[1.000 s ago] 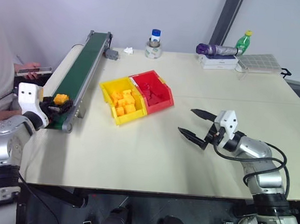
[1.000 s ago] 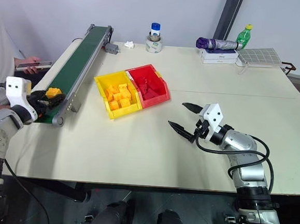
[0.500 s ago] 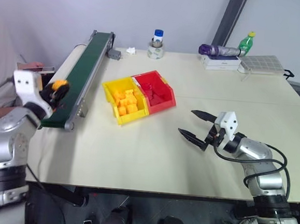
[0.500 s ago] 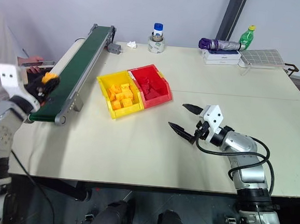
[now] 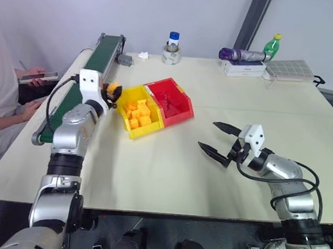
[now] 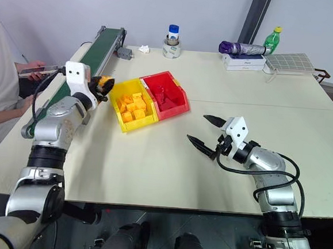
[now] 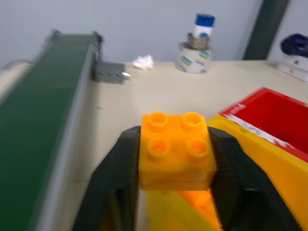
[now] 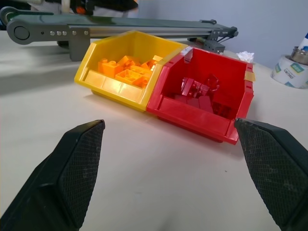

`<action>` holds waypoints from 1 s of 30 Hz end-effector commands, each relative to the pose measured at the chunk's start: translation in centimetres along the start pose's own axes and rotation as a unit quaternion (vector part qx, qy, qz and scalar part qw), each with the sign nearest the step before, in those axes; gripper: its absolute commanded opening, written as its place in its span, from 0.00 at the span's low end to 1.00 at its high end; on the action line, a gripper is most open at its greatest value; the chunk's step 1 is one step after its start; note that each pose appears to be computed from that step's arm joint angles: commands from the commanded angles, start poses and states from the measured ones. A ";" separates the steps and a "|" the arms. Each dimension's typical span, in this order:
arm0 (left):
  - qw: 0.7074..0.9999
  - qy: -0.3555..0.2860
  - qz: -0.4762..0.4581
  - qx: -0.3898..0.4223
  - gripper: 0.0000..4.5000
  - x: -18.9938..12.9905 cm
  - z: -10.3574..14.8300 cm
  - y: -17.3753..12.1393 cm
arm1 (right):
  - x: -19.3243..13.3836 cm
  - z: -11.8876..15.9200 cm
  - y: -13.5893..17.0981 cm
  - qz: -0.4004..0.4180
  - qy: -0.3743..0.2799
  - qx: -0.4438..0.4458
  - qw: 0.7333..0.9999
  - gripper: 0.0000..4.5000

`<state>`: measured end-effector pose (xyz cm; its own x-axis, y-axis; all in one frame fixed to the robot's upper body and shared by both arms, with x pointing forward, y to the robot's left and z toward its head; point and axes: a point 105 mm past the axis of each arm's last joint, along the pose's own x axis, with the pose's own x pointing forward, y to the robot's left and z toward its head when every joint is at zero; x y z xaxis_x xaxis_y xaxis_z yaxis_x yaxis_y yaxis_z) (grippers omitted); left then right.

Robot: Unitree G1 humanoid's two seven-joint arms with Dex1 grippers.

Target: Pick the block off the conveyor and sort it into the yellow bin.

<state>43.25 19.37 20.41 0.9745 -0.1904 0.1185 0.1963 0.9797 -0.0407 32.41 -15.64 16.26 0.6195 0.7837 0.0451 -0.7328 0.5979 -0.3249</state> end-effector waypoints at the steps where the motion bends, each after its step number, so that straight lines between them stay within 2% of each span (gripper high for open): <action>1: 0.998 -0.057 -0.022 0.007 0.95 0.6 2.8 -0.9 | -0.4 1.5 -0.1 -0.009 -0.021 -0.022 1.000 1.00; 2: 0.997 -0.068 -0.035 -0.006 0.99 0.9 3.2 -1.5 | -0.4 1.5 0.0 -0.009 -0.021 -0.021 1.000 1.00; 6: 0.994 -0.085 -0.069 -0.017 0.99 1.3 3.8 -2.7 | 0.0 1.8 -0.1 -0.008 -0.026 -0.022 0.999 1.00; 14: 0.983 -0.119 -0.129 0.045 0.99 -3.8 5.9 -1.9 | -0.4 1.4 0.0 -0.007 -0.020 -0.019 1.000 1.00; 17: 0.985 -0.083 -0.137 0.059 0.99 -6.5 6.2 -0.4 | -0.5 1.4 -0.1 -0.007 -0.018 -0.018 1.000 1.00; 20: 0.978 -0.057 -0.156 0.125 0.99 -10.2 6.3 0.4 | -0.6 1.3 -0.1 -0.004 -0.016 -0.017 1.000 1.00; 24: 0.978 0.003 -0.164 0.133 0.99 -14.7 4.6 2.3 | -0.5 1.2 -0.2 0.001 -0.016 -0.016 1.000 1.00; 30: 0.979 0.042 -0.131 0.152 0.99 -17.6 3.5 5.1 | -0.3 1.1 -0.4 0.012 -0.013 -0.017 1.000 1.00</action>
